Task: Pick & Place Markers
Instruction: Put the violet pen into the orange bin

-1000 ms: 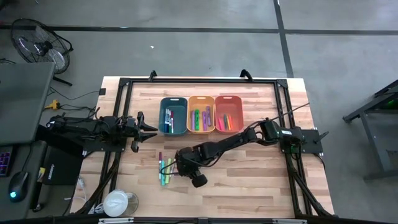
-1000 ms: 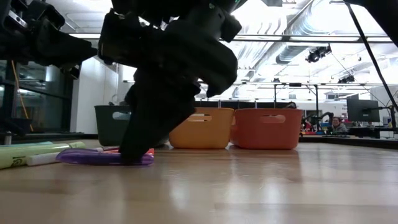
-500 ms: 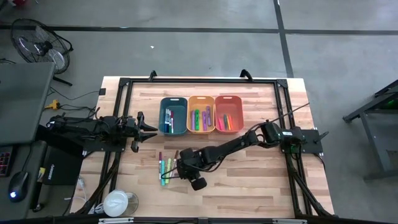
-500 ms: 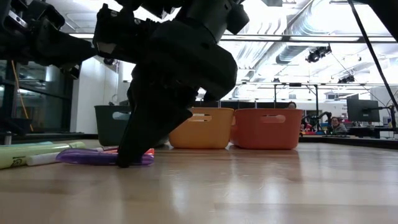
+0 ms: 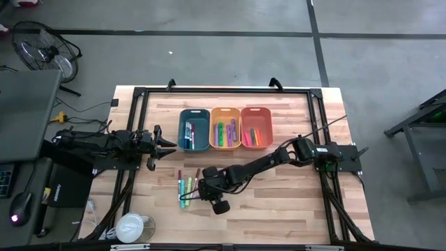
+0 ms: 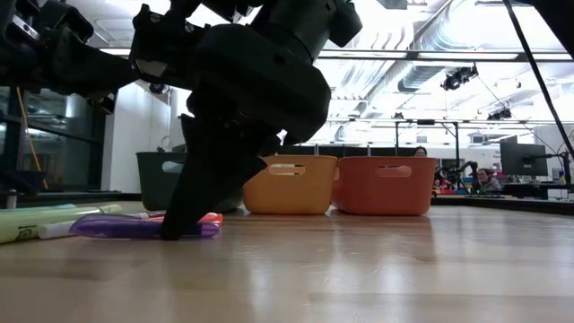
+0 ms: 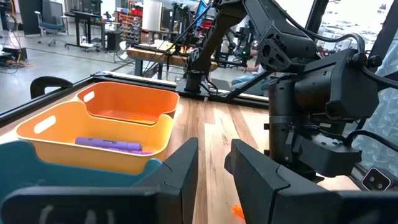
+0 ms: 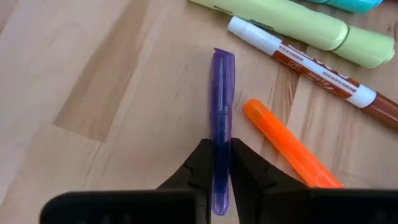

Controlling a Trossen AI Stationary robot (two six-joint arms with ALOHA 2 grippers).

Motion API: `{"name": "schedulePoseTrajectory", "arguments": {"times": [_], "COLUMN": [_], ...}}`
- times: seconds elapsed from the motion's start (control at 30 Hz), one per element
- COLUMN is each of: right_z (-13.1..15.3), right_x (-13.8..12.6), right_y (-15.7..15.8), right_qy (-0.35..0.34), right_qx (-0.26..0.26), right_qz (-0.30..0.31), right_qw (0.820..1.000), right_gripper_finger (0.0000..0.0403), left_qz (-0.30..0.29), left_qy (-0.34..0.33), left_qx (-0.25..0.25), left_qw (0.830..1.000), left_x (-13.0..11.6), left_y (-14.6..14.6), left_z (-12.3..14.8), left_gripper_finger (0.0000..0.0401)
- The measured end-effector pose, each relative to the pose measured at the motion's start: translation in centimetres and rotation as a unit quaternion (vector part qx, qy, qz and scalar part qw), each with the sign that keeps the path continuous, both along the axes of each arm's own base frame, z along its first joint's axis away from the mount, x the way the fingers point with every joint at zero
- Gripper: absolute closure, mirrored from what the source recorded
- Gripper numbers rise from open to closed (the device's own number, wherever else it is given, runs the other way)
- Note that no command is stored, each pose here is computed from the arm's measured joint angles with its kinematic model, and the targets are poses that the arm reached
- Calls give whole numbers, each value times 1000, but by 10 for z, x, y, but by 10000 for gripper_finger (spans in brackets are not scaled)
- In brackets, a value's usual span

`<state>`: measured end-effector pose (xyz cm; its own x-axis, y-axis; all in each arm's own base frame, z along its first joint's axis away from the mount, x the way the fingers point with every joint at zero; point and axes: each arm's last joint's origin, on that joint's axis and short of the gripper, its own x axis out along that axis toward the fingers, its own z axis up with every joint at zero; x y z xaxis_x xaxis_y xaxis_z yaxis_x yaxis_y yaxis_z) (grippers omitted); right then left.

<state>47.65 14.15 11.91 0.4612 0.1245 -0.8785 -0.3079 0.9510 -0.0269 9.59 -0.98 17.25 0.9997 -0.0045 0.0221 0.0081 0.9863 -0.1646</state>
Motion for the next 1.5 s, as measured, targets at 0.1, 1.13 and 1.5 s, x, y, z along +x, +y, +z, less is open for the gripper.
{"name": "schedulePoseTrajectory", "arguments": {"times": [0.1,1.13,1.5], "right_z": [-1,41,88], "right_x": [-2,-13,-35], "right_y": [1,6,-2], "right_qy": [8,-16,-6], "right_qx": [-2,-13,-27], "right_qz": [2,-7,-134], "right_qw": [1000,1000,991], "right_gripper_finger": [377,379,379], "left_qz": [0,0,0], "left_qy": [0,0,0], "left_qx": [0,0,0], "left_qw": [1000,1000,1000], "left_x": [0,0,0], "left_y": [0,0,0], "left_z": [0,0,0], "left_gripper_finger": [307,307,307]}}
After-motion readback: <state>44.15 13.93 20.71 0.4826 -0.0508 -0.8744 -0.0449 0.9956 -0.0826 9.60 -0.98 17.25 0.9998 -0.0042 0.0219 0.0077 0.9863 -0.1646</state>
